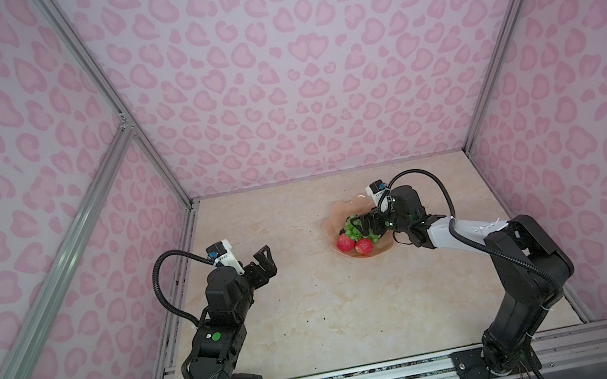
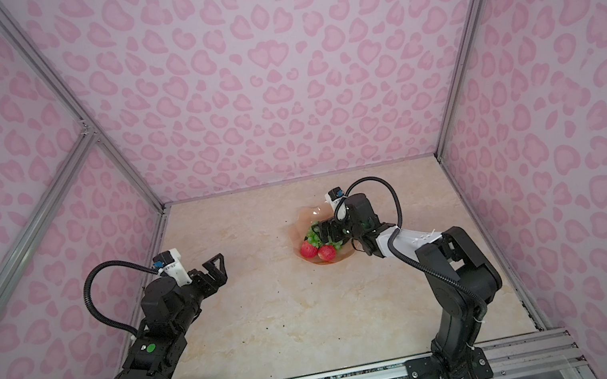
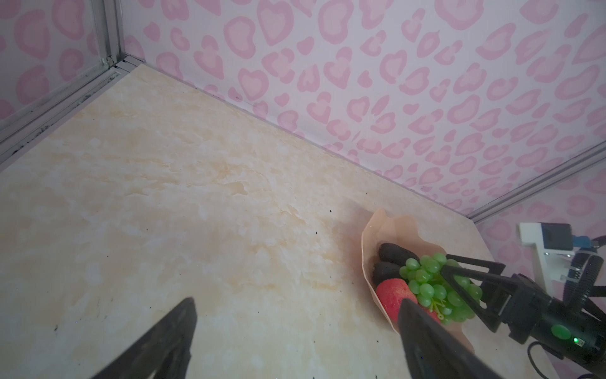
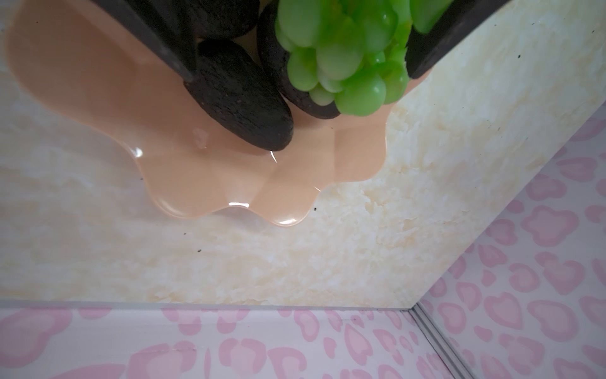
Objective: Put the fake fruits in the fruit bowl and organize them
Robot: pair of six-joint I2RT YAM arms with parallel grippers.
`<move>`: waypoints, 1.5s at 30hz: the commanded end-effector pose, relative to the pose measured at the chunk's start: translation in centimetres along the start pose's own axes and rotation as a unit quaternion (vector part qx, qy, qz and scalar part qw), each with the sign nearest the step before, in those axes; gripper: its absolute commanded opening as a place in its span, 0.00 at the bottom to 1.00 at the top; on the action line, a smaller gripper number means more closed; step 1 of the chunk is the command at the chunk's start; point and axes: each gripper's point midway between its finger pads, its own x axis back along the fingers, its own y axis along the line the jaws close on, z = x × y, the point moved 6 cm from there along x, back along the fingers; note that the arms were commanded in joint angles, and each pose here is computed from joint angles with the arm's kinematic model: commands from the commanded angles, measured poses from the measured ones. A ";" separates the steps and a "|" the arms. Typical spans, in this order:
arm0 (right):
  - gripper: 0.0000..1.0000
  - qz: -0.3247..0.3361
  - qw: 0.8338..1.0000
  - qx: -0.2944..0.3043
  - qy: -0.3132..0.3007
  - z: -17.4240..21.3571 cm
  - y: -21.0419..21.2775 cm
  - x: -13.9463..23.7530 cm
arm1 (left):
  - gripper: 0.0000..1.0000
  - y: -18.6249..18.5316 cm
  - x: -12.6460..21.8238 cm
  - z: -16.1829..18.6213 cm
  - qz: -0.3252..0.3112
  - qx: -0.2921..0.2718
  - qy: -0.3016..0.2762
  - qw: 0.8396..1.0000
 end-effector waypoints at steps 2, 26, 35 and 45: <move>0.98 -0.072 0.996 0.011 -0.053 -1.6 1.6 0.2 | 0.97 -0.7 0.0 -0.8 0.016 -0.002 -0.016 1.000; 0.98 -0.204 0.964 -0.005 -0.171 -4.3 3.1 0.5 | 0.97 -0.9 -0.1 -0.8 0.028 -0.009 -0.014 0.999; 0.99 -0.001 0.988 0.015 -0.155 -6.7 0.5 5.9 | 0.99 1.0 -0.7 -1.6 -0.055 -0.072 -0.064 0.994; 0.99 0.415 0.898 0.014 -0.147 -3.2 -8.0 17.0 | 0.97 6.6 -4.6 -0.9 -0.195 -0.144 -0.142 0.960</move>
